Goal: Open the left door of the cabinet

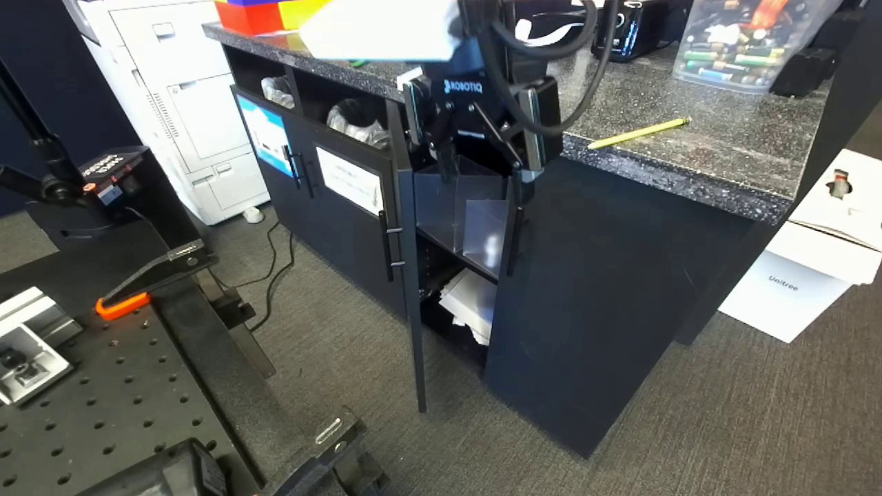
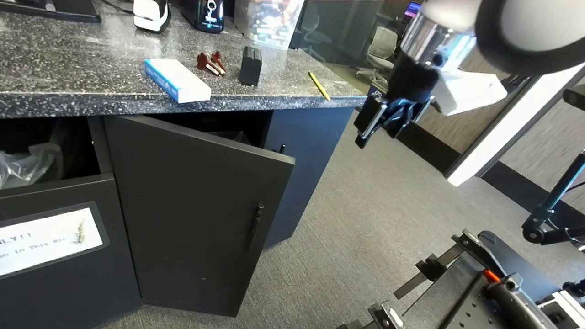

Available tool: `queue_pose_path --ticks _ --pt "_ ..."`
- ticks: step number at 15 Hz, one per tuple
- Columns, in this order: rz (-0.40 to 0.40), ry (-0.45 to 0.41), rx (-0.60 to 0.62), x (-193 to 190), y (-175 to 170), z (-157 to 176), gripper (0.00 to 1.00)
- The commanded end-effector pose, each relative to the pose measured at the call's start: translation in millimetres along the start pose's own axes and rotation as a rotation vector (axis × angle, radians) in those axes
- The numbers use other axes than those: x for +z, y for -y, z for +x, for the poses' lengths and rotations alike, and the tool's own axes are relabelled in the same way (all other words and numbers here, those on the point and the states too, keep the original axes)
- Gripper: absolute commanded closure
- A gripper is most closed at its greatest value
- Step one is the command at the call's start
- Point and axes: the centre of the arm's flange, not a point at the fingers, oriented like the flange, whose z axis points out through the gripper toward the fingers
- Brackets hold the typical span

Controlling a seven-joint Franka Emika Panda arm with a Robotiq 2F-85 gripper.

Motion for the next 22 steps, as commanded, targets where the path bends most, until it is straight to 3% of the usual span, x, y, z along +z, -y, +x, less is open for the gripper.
queue_pose_path --ticks 1,6,15,22 --pt "-0.026 -0.042 0.009 49.9 10.0 47.5 0.00" --pt "-0.063 -0.093 0.020 89.0 30.5 78.8 0.00" --pt "-0.028 -0.219 0.087 120.5 64.9 112.6 0.00" --pt "-0.037 -0.252 0.079 136.1 83.1 127.9 0.00"
